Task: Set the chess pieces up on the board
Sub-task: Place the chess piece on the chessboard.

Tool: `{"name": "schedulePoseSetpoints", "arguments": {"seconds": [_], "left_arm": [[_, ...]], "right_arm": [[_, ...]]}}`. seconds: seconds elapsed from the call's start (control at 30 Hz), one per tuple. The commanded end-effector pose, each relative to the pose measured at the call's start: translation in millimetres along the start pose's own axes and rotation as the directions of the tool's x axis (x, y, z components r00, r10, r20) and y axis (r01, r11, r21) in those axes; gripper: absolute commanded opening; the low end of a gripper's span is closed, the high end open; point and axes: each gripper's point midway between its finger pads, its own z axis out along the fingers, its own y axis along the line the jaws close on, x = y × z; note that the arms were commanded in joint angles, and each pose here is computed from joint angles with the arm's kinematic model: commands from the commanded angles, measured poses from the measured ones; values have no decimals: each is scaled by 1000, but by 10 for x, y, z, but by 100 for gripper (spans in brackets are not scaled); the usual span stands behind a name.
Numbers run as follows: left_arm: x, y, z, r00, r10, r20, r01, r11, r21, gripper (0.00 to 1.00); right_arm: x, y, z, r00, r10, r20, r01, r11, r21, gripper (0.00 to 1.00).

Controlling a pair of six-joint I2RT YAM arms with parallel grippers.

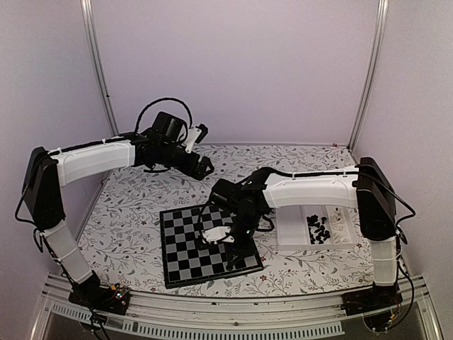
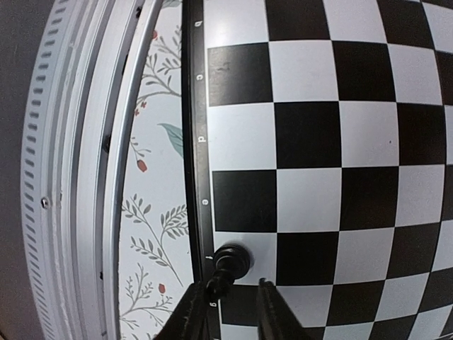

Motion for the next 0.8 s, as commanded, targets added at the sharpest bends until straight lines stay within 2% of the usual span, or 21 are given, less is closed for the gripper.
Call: {"name": "schedulePoseSetpoints", "arguments": {"seconds": [0.0, 0.13, 0.37, 0.47, 0.63, 0.77], "left_arm": [[-125, -86, -72, 999, 21, 28, -21, 1000, 19, 98], [-104, -94, -37, 1000, 21, 20, -21, 999, 24, 98], [-99, -73, -29, 999, 30, 15, -30, 999, 11, 97], [-151, -103, -105, 999, 45, 32, -45, 999, 11, 96], [-283, -504, -324, 979, 180, 90, -188, 979, 84, 95], [-228, -908, -382, 969, 219, 116, -242, 939, 243, 80]], "right_arm": [[-43, 7, -13, 1000, 0, 4, 0, 1000, 5, 35], [-129, 66, -235, 999, -23, 38, 22, 1000, 18, 44], [30, -47, -680, 994, 29, 105, -35, 998, 58, 46], [277, -150, -859, 988, 81, 134, -93, 992, 82, 46], [894, -447, -1439, 934, 232, 273, -278, 950, 144, 46], [1544, -743, -1874, 850, 358, 386, -470, 847, 250, 45]]}}
